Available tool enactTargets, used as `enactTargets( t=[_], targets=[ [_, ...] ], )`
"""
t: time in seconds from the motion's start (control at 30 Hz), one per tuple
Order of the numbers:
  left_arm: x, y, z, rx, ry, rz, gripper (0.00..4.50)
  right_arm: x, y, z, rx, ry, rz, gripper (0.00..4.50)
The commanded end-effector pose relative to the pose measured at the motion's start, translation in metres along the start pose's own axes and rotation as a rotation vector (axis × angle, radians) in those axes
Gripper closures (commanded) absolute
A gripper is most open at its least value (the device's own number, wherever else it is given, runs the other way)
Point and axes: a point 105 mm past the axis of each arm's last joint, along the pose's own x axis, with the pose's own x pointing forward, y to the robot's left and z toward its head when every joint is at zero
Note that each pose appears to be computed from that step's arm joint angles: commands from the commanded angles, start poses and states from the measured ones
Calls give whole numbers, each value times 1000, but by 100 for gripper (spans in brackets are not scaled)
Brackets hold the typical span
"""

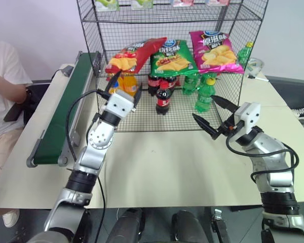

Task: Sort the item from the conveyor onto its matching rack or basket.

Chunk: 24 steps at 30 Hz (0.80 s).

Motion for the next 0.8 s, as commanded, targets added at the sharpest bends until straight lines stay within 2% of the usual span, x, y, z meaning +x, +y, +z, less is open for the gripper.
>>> enactTargets(
  t=[0.03,0.17,0.43,0.5,0.53,0.63,0.7,0.8],
  targets=[
    [-6,23,-9,-278,65,102,90,0,0,12,-32,-46,0,0],
    [-5,26,-24,-490,135,125,90,1,0,11,-35,-44,2,0],
    [7,18,-13,-546,94,61,90,2,1,11,-37,-45,8,0],
    [8,19,-7,-372,79,29,90,2,1,12,-36,-47,6,0],
    [9,21,0,-161,54,-3,90,2,1,12,-35,-47,5,0],
    [7,31,11,245,-12,-33,90,1,1,11,-34,-47,5,0],
    [4,37,21,423,-78,-58,90,1,2,11,-34,-46,5,0],
    [6,56,26,616,-104,-26,90,0,1,11,-32,-46,3,0]
  ],
)
